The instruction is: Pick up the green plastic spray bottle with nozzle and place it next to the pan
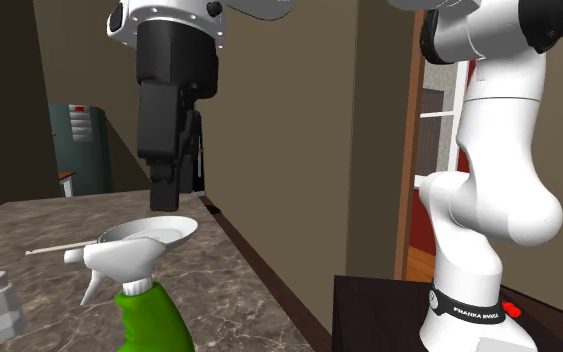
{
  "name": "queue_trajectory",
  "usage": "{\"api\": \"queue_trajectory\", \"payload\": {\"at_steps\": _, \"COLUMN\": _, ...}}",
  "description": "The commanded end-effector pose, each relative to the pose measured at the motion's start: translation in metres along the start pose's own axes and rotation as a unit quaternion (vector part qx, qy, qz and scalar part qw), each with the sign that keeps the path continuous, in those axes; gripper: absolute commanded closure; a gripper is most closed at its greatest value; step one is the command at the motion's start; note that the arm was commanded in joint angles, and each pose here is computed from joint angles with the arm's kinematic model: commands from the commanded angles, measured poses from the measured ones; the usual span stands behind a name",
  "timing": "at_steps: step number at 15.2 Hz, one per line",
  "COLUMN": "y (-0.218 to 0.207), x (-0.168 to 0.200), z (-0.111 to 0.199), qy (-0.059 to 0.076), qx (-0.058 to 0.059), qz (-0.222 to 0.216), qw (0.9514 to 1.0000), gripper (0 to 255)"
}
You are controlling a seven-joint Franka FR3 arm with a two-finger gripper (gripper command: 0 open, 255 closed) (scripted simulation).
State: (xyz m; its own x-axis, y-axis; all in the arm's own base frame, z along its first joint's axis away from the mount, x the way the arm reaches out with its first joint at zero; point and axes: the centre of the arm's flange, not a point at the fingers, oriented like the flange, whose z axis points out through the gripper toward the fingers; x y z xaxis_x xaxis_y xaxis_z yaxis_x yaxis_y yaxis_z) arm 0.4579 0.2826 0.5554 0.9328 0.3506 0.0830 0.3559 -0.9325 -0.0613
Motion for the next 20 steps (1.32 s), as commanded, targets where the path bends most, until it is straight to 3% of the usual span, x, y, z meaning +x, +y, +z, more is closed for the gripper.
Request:
{"api": "queue_trajectory", "payload": {"at_steps": 1, "y": -0.02, "x": 0.012, "z": 0.013, "qy": -0.005, "qx": -0.001, "qz": -0.019, "qw": 0.9998, "gripper": 0}}
{"api": "queue_trajectory", "payload": {"at_steps": 10, "y": -0.03, "x": 0.016, "z": 0.058, "qy": -0.007, "qx": -0.001, "qz": -0.028, "qw": 0.9996, "gripper": 0}}
{"api": "queue_trajectory", "payload": {"at_steps": 18, "y": -0.03, "x": 0.016, "z": 0.058, "qy": -0.008, "qx": -0.001, "qz": -0.028, "qw": 0.9996, "gripper": 0}}
{"api": "queue_trajectory", "payload": {"at_steps": 19, "y": -0.03, "x": 0.016, "z": 0.058, "qy": -0.008, "qx": -0.001, "qz": -0.028, "qw": 0.9996, "gripper": 255}}
{"api": "queue_trajectory", "payload": {"at_steps": 20, "y": -0.03, "x": 0.016, "z": 0.058, "qy": -0.008, "qx": -0.001, "qz": -0.028, "qw": 0.9996, "gripper": 255}}
